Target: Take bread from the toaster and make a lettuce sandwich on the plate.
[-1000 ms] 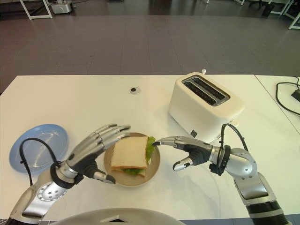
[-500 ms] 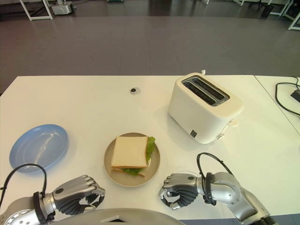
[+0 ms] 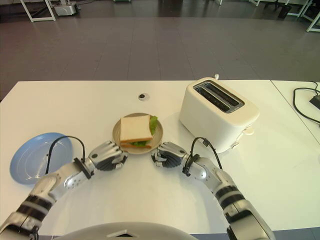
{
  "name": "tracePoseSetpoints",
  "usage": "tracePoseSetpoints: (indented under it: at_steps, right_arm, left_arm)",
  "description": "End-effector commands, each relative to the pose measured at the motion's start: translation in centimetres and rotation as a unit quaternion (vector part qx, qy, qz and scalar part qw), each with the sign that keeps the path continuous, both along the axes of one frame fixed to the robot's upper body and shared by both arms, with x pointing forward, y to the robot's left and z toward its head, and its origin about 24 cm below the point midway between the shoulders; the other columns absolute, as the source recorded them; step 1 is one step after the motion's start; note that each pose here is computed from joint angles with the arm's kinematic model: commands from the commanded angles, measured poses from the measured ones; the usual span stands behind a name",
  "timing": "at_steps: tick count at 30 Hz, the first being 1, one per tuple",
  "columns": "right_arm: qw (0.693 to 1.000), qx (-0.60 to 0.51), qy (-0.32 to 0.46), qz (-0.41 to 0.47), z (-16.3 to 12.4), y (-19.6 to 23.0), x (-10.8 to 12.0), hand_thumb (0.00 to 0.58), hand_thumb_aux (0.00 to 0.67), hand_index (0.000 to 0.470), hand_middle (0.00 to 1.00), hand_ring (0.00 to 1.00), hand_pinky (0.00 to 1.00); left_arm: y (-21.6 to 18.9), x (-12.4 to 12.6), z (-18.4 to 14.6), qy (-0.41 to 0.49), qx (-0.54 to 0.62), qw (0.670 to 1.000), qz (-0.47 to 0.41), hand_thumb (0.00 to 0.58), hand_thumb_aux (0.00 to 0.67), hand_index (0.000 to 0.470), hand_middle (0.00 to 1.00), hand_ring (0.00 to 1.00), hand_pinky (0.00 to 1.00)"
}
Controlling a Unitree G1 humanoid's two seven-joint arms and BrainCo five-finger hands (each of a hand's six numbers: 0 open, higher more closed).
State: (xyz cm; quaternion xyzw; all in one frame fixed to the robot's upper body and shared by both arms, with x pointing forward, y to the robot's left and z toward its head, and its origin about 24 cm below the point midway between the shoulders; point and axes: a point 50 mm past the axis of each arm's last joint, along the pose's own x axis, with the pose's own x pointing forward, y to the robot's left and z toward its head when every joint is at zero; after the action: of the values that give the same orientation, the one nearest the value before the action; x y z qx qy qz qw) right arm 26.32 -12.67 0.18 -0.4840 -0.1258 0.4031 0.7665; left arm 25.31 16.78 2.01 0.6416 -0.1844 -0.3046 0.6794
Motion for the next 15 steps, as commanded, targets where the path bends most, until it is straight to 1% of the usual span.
tracePoseSetpoints:
  at_steps: [1,2,4,5,6,7,8,9,10,13,15]
  right_arm:
    - [0.988,-0.116,0.074,-0.064,-4.5,-1.0,0.9,0.580,0.670,0.470,1.00,1.00,1.00]
    - [0.990,-0.109,0.063,-0.069,-4.3,-0.9,1.4,0.580,0.670,0.470,1.00,1.00,1.00]
    - [0.993,-0.083,0.047,-0.065,-3.8,-0.9,1.4,0.580,0.670,0.470,1.00,1.00,1.00]
    - [0.995,-0.070,0.039,-0.056,-3.6,-0.8,1.3,0.580,0.670,0.470,1.00,1.00,1.00]
    - [0.997,-0.056,0.032,-0.042,-3.4,-0.7,0.9,0.532,0.478,0.335,0.88,0.88,0.88]
    - [0.998,-0.047,0.027,-0.025,-3.3,-0.7,0.4,0.360,0.257,0.181,0.51,0.51,0.51]
    - [0.999,-0.038,0.028,-0.011,-3.3,-0.8,-0.3,0.000,0.000,0.000,0.00,0.00,0.00]
    - [0.999,-0.027,0.035,0.003,-3.3,-1.0,-1.2,0.000,0.000,0.000,0.00,0.00,0.00]
    - [0.998,-0.016,0.047,0.026,-3.4,-1.1,-2.4,0.000,0.000,0.000,0.00,0.00,0.00]
    - [0.989,-0.003,0.097,0.109,-4.2,-1.1,-7.0,0.000,0.000,0.000,0.00,0.00,0.00]
    - [0.980,0.005,0.136,0.144,-4.7,-0.7,-9.4,0.000,0.000,0.000,0.00,0.00,0.00]
  left_arm:
    - [0.9,2.5,-2.6,0.017,0.072,0.997,0.037,0.580,0.670,0.470,1.00,1.00,1.00]
    - [0.7,2.9,-2.6,0.012,0.071,0.997,0.037,0.580,0.670,0.470,1.00,1.00,1.00]
    - [0.3,2.7,-2.7,0.010,0.061,0.998,0.029,0.580,0.670,0.470,1.00,1.00,1.00]
    - [0.3,2.3,-2.7,0.011,0.052,0.998,0.025,0.577,0.625,0.439,0.87,0.87,0.87]
    - [0.2,1.7,-2.5,0.013,0.038,0.999,0.020,0.545,0.504,0.354,0.51,0.51,0.51]
    - [0.1,1.1,-2.2,0.015,0.023,1.000,0.014,0.503,0.426,0.299,0.11,0.11,0.11]
    - [-0.2,0.3,-1.9,0.025,-0.004,1.000,0.008,0.417,0.315,0.221,0.00,0.00,0.00]
    - [-0.6,-0.8,-1.6,0.036,-0.025,0.999,-0.001,0.000,0.000,0.000,0.00,0.00,0.00]
    - [-1.1,-2.1,-1.2,0.046,-0.046,0.998,-0.007,0.000,0.000,0.000,0.00,0.00,0.00]
    - [-3.3,-6.8,-0.8,0.100,-0.112,0.988,-0.030,0.000,0.000,0.000,0.00,0.00,0.00]
    - [-5.0,-9.7,-1.4,0.152,-0.160,0.975,-0.037,0.000,0.000,0.000,0.00,0.00,0.00]
